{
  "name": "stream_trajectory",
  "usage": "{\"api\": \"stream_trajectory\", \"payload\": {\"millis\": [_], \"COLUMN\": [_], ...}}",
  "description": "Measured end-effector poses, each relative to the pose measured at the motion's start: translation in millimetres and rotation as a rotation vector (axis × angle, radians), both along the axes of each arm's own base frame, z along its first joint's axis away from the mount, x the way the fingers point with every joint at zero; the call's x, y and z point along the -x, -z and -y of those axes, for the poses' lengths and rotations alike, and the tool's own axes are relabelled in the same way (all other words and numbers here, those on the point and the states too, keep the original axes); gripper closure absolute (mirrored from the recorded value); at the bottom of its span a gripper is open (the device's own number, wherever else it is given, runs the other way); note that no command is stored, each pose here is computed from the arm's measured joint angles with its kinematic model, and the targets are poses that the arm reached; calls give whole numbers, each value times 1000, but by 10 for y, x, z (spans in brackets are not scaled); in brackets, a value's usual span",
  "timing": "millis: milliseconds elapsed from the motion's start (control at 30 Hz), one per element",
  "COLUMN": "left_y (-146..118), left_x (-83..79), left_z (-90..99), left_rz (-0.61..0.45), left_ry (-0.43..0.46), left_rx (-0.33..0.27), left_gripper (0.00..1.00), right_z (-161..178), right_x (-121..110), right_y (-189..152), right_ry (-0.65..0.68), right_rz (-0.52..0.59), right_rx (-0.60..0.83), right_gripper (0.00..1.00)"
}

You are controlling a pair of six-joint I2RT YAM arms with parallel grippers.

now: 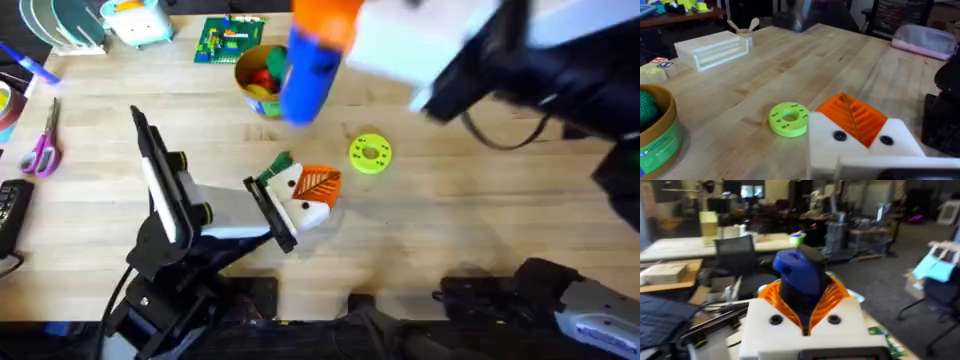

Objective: Pick up the gripper from the table and insert it into the empty holder that is missing its gripper. Then pick up a screw, insert it into the mounting hole, and use the screwdriver to tighten it. Finally, clean up the table by picking up the vegetable and placing it into the bucket.

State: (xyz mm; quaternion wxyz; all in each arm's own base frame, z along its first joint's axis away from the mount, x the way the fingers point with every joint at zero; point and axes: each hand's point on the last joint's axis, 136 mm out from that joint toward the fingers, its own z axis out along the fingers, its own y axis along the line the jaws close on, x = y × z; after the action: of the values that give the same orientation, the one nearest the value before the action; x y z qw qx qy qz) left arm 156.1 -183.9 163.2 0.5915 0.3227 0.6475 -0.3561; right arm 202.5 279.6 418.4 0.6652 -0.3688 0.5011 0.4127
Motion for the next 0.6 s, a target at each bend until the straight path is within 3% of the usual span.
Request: {"api": "stream_trajectory", "payload": {"millis": [67,167,433,600], "left_y": [-2,0,0,-1], "left_x": [0,0,0,0], "left_z": [0,0,0,0], "left_rz": [0,0,0,0], "left_ry": [0,0,0,0], "left_rx": [0,0,0,0], "left_gripper": [985,985,985,985], "right_z": [190,402,979,1402], "right_x": [-142,-422,-1461,-1887], "right_y": [-121,-29,1341,1981], "right_ry": [99,242,572,699], "right_rz": [88,166,145,179], "right_rx": [-8,81,705,1072], "right_gripper": [977,977,977,977]}}
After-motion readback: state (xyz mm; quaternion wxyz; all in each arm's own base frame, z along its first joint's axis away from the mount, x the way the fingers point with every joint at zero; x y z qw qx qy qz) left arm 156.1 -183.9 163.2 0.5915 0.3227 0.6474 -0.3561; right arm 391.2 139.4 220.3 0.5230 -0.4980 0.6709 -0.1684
